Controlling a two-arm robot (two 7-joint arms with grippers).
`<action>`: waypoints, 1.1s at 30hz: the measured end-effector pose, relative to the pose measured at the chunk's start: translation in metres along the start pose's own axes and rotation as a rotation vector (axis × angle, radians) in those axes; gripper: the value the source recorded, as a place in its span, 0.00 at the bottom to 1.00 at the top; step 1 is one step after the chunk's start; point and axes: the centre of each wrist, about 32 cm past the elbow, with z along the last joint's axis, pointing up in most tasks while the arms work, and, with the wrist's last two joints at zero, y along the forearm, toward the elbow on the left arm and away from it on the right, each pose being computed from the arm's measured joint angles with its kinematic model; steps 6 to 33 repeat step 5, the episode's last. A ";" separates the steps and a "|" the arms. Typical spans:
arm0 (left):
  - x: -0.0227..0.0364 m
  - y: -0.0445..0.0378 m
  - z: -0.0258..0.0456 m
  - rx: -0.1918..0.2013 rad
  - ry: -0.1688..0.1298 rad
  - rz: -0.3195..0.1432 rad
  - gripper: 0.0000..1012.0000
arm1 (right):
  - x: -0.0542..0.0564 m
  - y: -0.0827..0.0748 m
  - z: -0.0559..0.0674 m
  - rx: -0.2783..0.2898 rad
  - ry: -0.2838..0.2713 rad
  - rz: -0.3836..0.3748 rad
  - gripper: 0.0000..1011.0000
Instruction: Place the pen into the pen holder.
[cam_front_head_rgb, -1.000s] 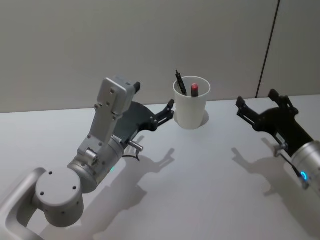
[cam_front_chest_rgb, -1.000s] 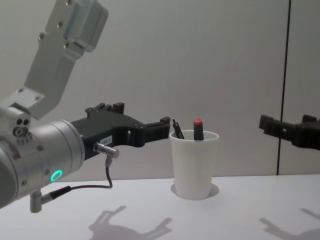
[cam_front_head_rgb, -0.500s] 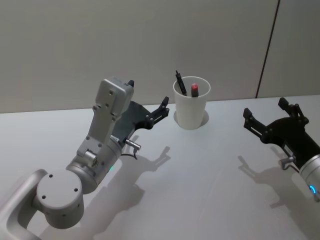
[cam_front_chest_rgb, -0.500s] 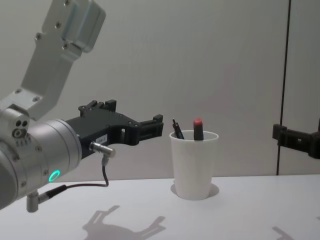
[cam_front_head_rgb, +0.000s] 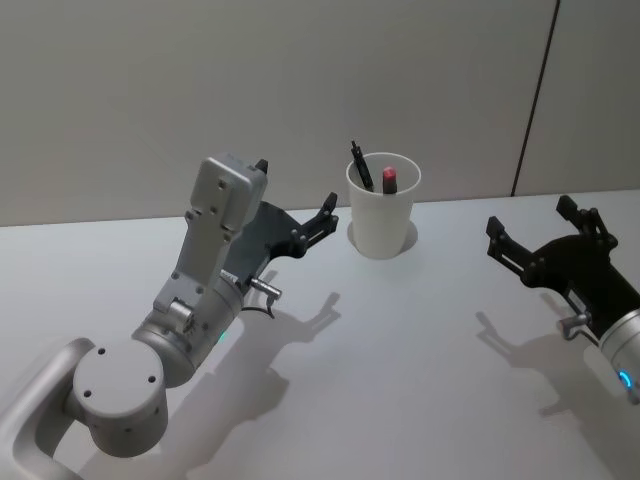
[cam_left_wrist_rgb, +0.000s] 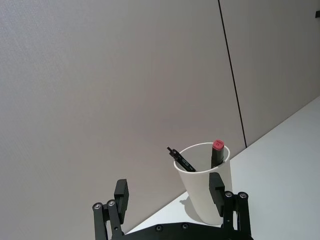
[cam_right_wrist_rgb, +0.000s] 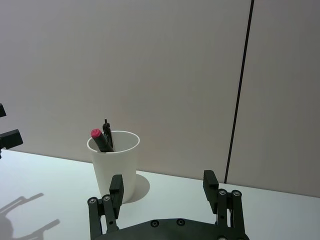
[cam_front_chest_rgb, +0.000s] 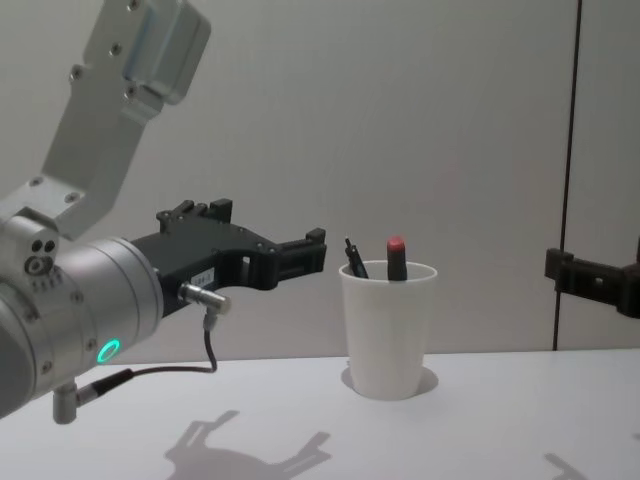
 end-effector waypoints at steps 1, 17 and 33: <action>0.0000 0.0000 0.0000 0.000 0.000 0.000 0.99 | 0.000 0.000 0.000 0.000 0.000 0.000 0.99; 0.0001 0.0000 0.0000 0.000 0.000 0.000 0.99 | 0.000 0.000 0.000 0.000 0.000 0.000 0.99; 0.0001 0.0000 0.0000 0.000 0.000 0.000 0.99 | 0.000 0.000 0.000 0.000 0.000 0.000 0.99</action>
